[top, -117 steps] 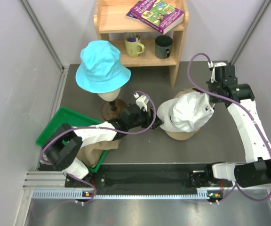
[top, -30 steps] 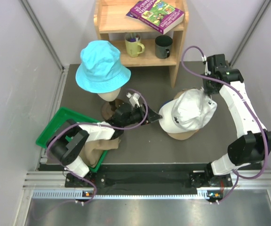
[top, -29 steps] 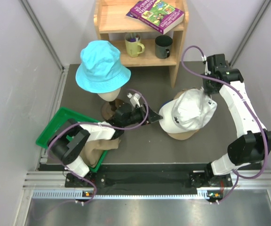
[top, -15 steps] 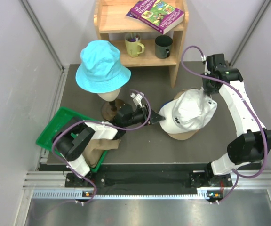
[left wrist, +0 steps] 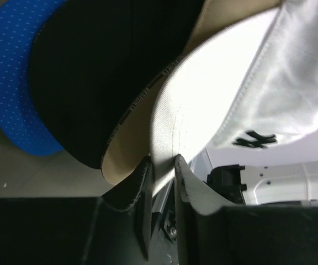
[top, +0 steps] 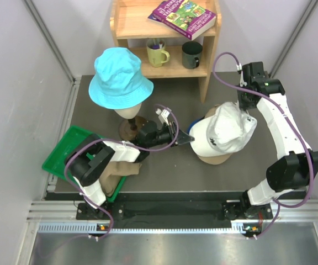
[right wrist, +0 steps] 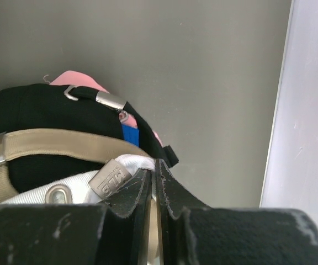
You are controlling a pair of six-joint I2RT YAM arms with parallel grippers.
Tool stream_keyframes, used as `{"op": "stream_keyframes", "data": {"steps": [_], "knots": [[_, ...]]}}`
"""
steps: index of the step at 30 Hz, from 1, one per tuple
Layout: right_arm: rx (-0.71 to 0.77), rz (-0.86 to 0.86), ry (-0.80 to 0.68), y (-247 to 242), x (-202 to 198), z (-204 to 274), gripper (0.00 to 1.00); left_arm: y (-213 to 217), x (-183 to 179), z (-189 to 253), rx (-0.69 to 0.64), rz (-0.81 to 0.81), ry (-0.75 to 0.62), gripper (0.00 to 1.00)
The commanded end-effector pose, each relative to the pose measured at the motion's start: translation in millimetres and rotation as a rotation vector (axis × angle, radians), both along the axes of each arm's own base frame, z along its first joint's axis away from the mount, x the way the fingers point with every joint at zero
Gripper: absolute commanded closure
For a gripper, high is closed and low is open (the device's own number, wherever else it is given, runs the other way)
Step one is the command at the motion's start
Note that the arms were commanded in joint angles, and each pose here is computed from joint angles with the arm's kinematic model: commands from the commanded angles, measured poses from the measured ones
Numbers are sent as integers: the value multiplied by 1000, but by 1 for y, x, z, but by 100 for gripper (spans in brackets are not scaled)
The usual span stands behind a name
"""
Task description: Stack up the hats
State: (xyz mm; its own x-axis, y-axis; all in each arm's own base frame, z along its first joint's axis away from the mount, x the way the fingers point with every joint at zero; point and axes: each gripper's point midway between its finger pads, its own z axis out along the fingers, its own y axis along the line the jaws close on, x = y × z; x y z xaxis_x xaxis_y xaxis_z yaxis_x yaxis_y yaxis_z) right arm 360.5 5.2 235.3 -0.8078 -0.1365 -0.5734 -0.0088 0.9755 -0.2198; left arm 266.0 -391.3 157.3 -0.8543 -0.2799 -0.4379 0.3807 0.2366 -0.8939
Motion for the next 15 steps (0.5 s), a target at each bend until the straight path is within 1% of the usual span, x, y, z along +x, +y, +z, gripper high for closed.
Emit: {"op": "stream_keyframes", "data": {"steps": [1, 4, 8, 10, 15], "knots": [[22, -20, -78, -2, 14, 18, 94, -7, 2, 48, -127, -14, -105, 86], [22, -19, -85, -2, 15, 22, 94, -6, 2, 56, -159, -7, -97, 100], [17, -19, -88, -3, 17, 25, 94, -3, 7, 66, -182, 11, -87, 100], [15, -19, -86, -3, 19, 25, 94, 2, 13, 68, -188, 46, -75, 100], [2, -29, -85, -5, 21, 25, 94, 20, 34, 67, -208, 164, 10, 100]]}}
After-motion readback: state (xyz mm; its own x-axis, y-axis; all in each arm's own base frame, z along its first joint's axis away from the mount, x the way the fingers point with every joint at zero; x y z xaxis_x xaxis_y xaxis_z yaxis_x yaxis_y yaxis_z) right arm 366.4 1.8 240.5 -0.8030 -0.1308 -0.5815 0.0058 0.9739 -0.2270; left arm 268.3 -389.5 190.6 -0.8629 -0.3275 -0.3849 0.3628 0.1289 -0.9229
